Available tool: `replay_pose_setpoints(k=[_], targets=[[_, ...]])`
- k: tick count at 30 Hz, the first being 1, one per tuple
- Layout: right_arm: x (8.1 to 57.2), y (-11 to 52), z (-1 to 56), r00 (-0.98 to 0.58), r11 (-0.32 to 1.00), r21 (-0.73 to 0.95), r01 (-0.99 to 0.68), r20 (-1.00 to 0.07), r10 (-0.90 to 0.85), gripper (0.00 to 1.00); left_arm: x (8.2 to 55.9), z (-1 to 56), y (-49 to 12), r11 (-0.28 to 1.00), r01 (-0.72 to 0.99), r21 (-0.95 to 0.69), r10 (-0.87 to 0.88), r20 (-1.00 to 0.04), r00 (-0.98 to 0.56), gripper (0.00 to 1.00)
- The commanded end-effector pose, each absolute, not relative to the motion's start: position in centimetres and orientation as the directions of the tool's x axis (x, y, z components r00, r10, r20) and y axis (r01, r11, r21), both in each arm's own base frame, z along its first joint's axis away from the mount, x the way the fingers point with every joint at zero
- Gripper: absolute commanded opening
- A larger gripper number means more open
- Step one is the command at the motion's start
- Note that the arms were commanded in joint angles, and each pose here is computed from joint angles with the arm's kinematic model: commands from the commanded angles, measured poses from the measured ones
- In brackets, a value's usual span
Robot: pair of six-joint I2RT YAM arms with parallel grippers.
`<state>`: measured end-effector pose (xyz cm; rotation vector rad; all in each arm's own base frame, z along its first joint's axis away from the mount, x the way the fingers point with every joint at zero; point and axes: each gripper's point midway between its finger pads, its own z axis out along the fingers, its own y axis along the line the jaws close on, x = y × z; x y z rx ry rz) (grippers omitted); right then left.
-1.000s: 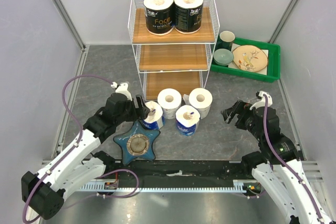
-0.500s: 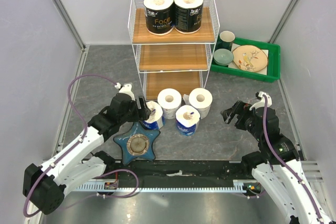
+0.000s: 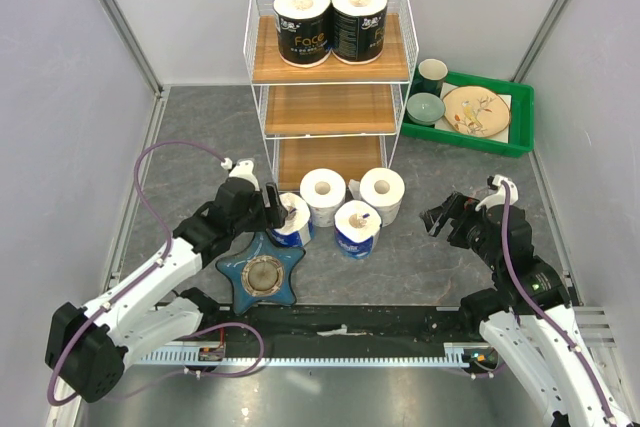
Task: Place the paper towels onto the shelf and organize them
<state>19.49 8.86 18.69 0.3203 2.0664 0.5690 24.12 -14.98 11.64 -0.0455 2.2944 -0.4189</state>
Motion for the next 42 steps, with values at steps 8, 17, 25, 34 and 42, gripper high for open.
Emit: replay_pose_setpoints(k=[8, 17, 25, 34, 42], targets=[[19.7, 9.2, 19.1, -0.514, 0.848, 0.529, -0.018, -0.733, 0.446, 0.98, 26.0, 12.3, -15.3, 0.945, 0.065, -0.321, -0.207, -0.74, -0.64, 0.81], [19.7, 9.3, 19.0, -0.516, 0.848, 0.53, -0.02, -0.732, 0.445, 0.98, 26.3, 11.1, -15.6, 0.95, 0.061, -0.307, -0.194, -0.73, -0.655, 0.72], [19.7, 9.3, 19.1, -0.514, 0.847, 0.53, -0.024, -0.734, 0.445, 0.98, 26.3, 10.9, -16.3, 0.943, 0.086, -0.321, -0.188, -0.727, -0.66, 0.57], [19.6, 9.3, 18.9, -0.516, 0.847, 0.531, -0.025, -0.732, 0.444, 0.98, 25.8, 11.3, -16.3, 0.936, 0.106, -0.336, -0.19, -0.734, -0.652, 0.58], [19.6, 9.3, 18.9, -0.516, 0.846, 0.532, -0.024, -0.731, 0.445, 0.98, 24.5, 13.2, -17.4, 0.898, 0.179, -0.403, -0.198, -0.732, -0.652, 0.5]])
